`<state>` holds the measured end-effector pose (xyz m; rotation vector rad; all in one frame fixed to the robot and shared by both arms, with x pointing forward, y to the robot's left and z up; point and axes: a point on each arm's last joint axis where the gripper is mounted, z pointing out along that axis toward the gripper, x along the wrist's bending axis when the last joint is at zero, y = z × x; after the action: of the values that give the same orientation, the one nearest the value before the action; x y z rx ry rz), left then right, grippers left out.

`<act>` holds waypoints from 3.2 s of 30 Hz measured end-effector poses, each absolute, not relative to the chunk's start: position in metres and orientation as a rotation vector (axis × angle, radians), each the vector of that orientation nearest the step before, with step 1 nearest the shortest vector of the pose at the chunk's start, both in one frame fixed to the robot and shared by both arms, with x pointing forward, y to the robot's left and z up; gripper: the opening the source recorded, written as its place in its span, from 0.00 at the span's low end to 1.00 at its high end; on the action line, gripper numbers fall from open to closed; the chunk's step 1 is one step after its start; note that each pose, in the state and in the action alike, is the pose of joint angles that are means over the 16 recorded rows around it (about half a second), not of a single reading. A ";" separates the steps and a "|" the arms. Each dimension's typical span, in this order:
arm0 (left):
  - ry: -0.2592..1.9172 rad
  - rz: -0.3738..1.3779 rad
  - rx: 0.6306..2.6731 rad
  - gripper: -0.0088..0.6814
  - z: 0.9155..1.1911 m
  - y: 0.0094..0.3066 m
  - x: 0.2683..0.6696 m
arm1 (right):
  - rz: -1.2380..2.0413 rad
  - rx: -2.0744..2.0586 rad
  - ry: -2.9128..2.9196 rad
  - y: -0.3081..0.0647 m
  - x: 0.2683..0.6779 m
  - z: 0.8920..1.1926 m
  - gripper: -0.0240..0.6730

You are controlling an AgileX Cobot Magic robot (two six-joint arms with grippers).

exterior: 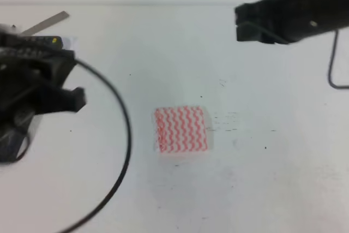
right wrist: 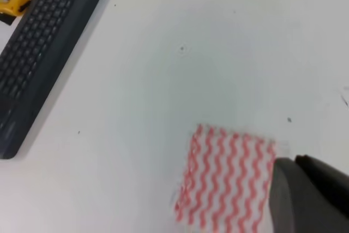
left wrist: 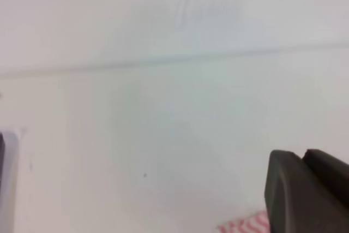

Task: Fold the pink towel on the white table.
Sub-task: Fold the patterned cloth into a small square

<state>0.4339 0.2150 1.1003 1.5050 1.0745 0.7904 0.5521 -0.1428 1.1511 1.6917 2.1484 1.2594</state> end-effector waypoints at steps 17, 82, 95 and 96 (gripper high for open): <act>0.878 0.914 1.222 0.02 1.082 0.271 0.313 | 1.440 1.602 1.980 -0.218 0.377 1.146 0.01; 1.116 0.921 1.161 0.02 0.985 0.291 0.305 | 1.373 1.237 1.219 -0.292 0.294 0.987 0.01; 1.119 0.926 1.159 0.02 0.986 0.291 0.305 | 1.290 1.396 1.394 -0.289 0.291 0.961 0.01; 1.119 0.926 1.159 0.02 0.986 0.291 0.305 | 1.288 1.405 1.402 -0.289 0.291 0.960 0.01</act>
<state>0.3051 0.2913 0.9855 1.1592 1.1187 0.9259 0.2911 -0.2886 0.9600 1.4046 1.4018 1.2883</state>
